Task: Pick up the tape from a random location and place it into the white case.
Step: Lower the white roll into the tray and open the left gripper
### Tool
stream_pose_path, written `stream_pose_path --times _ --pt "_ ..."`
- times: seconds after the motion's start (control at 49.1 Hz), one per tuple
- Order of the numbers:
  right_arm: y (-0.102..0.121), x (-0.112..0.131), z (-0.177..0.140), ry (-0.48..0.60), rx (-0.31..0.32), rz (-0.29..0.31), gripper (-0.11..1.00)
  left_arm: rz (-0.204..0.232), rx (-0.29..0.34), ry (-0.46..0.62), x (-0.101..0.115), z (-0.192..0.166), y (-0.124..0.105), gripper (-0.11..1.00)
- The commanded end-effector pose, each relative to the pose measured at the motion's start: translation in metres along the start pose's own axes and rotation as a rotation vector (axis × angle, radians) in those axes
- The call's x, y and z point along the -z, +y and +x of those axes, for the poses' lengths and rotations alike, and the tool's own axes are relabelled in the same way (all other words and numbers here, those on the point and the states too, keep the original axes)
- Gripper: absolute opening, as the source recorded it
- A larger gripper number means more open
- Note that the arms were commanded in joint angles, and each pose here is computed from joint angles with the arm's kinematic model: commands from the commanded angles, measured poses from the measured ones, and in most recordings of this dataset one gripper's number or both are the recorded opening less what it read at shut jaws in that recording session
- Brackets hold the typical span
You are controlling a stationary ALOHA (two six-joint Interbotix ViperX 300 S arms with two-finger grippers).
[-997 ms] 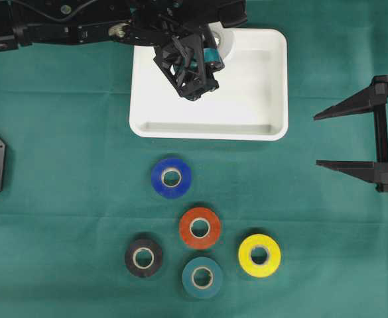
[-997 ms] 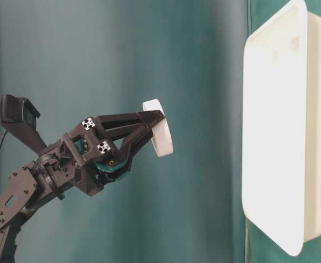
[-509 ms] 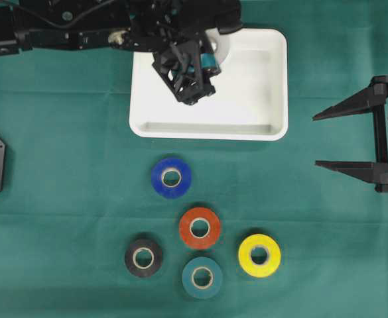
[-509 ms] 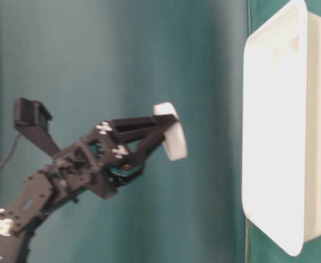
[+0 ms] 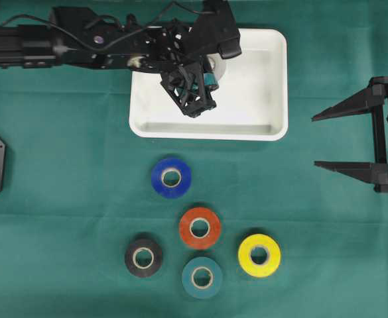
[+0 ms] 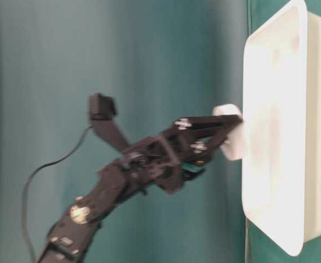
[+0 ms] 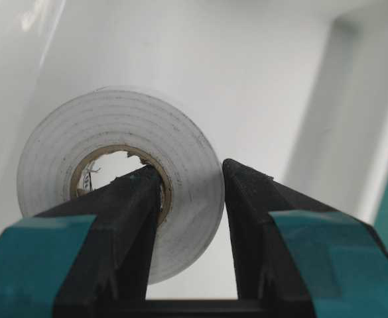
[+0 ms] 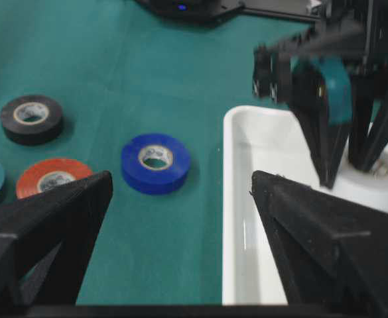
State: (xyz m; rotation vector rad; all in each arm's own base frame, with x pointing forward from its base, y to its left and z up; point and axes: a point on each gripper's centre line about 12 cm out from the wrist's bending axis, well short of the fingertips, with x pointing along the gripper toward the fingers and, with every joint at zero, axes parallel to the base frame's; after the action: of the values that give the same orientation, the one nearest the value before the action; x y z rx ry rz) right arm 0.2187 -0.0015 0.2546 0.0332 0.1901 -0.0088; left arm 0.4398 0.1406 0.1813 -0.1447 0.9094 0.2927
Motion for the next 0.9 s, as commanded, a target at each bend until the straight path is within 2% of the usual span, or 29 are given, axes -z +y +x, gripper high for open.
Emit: stream_pose_path --times 0.0,0.346,0.814,0.875 --pt "0.000 -0.008 0.002 -0.020 0.001 -0.003 0.91 -0.008 -0.008 -0.020 -0.005 0.002 0.006 0.26" --pt "0.000 -0.008 0.002 -0.020 0.001 -0.003 0.91 -0.022 -0.021 0.052 0.019 0.042 0.017 0.26" --pt "0.000 -0.007 0.002 -0.017 0.001 -0.003 0.91 0.002 -0.018 0.039 0.016 0.042 0.016 0.26" --pt "0.000 -0.007 0.003 -0.015 0.001 -0.003 0.91 0.000 -0.017 0.035 0.015 0.042 0.016 0.36"
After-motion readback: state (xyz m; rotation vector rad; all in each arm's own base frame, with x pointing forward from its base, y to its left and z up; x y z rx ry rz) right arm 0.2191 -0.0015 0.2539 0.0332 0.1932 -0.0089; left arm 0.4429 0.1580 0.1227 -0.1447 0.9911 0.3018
